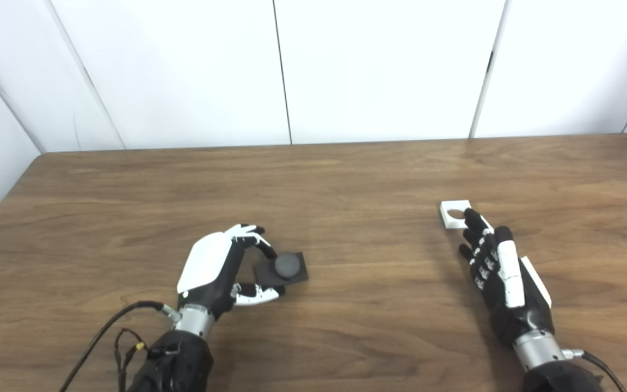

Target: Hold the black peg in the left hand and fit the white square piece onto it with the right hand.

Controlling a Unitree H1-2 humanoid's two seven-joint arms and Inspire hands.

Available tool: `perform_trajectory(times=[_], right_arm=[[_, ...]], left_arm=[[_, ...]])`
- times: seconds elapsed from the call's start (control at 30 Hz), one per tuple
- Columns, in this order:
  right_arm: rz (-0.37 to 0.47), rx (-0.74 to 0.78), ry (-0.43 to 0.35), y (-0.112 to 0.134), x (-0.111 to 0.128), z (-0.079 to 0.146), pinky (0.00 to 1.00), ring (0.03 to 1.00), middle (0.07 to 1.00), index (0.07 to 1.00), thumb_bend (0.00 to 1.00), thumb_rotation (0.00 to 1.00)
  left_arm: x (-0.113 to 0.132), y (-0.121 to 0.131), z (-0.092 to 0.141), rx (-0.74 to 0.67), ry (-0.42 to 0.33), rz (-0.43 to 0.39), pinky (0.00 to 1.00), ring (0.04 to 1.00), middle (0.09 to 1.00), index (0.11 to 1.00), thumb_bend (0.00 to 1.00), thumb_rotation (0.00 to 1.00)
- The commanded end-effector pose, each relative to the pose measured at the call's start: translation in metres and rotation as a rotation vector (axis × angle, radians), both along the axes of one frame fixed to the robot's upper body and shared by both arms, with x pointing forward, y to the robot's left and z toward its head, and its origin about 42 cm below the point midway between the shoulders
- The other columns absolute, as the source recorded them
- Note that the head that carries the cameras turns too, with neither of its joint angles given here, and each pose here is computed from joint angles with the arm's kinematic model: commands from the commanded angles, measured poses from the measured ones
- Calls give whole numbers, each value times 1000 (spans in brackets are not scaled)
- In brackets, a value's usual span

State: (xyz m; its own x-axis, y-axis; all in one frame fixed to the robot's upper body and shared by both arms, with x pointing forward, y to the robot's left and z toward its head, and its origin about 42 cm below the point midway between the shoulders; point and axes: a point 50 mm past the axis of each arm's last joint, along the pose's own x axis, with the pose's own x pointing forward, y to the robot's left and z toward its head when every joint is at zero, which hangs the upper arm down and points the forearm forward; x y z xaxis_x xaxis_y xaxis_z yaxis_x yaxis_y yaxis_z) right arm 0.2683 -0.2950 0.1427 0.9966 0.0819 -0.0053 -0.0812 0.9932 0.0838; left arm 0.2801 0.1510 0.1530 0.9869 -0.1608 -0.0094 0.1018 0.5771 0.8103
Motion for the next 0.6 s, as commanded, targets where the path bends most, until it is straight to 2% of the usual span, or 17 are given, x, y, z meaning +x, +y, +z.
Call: perform_trajectory(times=[0.0,0.1,0.27,0.57], right_arm=[[22,-13,-78,2,5,18,1000,1000,996,944,644,1000],[18,-16,-78,3,4,18,1000,1000,995,945,641,1000],[11,-13,-74,3,3,18,1000,1000,990,942,637,1000],[26,-5,-76,3,2,19,1000,1000,998,950,622,1000]], left_arm=[[-10,-13,4,-9,19,-69,839,930,857,494,511,82],[-20,-20,4,-4,37,-107,827,925,855,494,511,83],[-37,-29,1,-4,56,-173,912,950,870,494,511,81],[-50,-38,-7,26,80,-207,873,940,877,495,508,88]])
